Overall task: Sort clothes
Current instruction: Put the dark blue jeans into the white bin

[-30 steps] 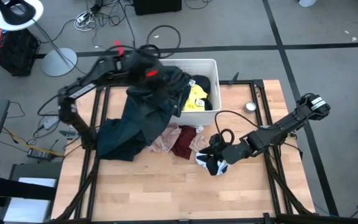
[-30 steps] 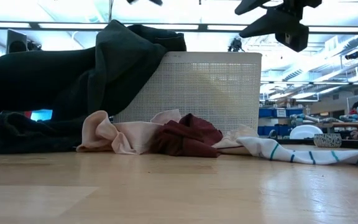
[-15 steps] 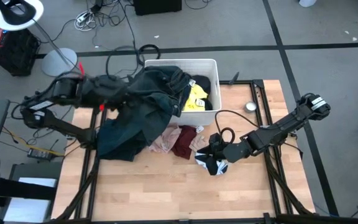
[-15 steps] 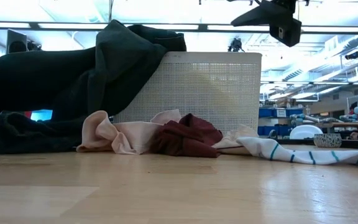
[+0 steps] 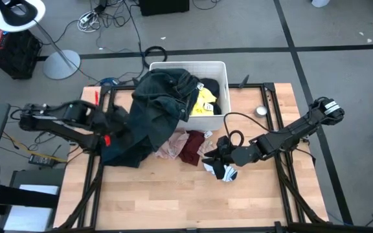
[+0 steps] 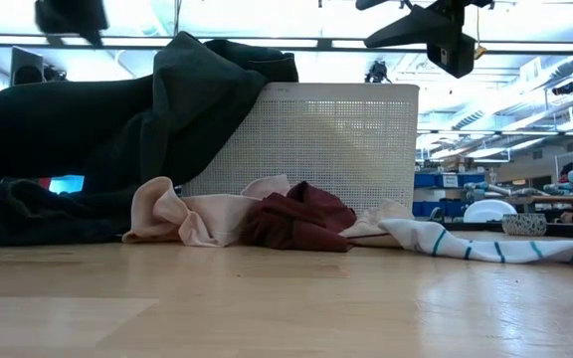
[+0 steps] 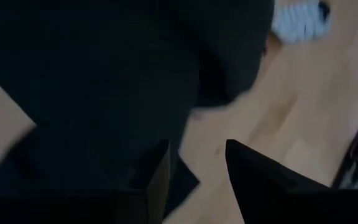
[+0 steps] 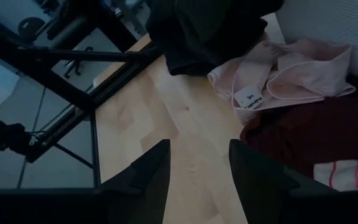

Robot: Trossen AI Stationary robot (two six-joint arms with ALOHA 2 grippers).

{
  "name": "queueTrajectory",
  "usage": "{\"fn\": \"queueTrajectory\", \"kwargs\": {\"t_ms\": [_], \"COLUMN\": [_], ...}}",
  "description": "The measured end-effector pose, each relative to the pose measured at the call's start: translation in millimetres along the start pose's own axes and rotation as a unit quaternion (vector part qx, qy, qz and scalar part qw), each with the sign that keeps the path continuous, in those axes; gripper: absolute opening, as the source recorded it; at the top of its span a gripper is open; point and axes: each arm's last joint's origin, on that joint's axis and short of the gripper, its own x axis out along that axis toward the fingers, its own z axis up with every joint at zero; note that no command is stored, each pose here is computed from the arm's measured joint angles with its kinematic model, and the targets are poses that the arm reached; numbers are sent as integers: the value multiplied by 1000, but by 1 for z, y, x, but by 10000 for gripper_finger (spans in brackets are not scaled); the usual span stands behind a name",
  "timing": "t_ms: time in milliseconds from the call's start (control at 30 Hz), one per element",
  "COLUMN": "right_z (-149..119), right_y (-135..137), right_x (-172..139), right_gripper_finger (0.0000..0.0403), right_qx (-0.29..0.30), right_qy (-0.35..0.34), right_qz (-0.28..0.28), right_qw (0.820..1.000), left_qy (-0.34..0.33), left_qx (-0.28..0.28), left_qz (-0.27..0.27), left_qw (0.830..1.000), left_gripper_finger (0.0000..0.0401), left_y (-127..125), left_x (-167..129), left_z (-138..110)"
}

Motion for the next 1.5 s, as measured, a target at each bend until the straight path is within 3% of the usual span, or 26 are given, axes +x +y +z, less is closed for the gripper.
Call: {"fn": "queueTrajectory", "kwargs": {"t_ms": [200, 467, 667, 767, 900, 1100, 1267, 1500], "right_z": [0, 0, 0, 0, 0, 0, 0, 0], "right_y": [0, 0, 0, 0, 0, 0, 0, 0], "right_x": [0, 0, 0, 0, 0, 0, 0, 0], "right_gripper_finger": [164, 164, 164, 164, 164, 164, 164, 164], "right_qx": [0, -6, -10, -13, -18, -23, -30, -35], "right_qy": [0, 0, 0, 0, 0, 0, 1, 1], "right_qz": [0, -1, -1, -1, -1, -1, 0, 0], "right_qw": [1000, 1000, 1000, 1000, 1000, 1000, 1000, 999], "left_qy": [68, 109, 148, 172, 168, 118, 11, -146], "left_qx": [-9, -7, 15, 19, 13, -8, -29, -34], "left_qz": [10, 110, 219, 236, 221, 172, 116, 74], "left_qw": [998, 988, 964, 956, 960, 978, 993, 986], "left_gripper_finger": [161, 161, 158, 118, 17, 3, 2, 1], "left_y": [-6, -13, -17, -17, -17, -19, -25, -29], "left_x": [21, 43, 61, 64, 58, 25, -21, -81], "left_z": [-16, -27, -33, -35, -34, -20, 3, 33]}}
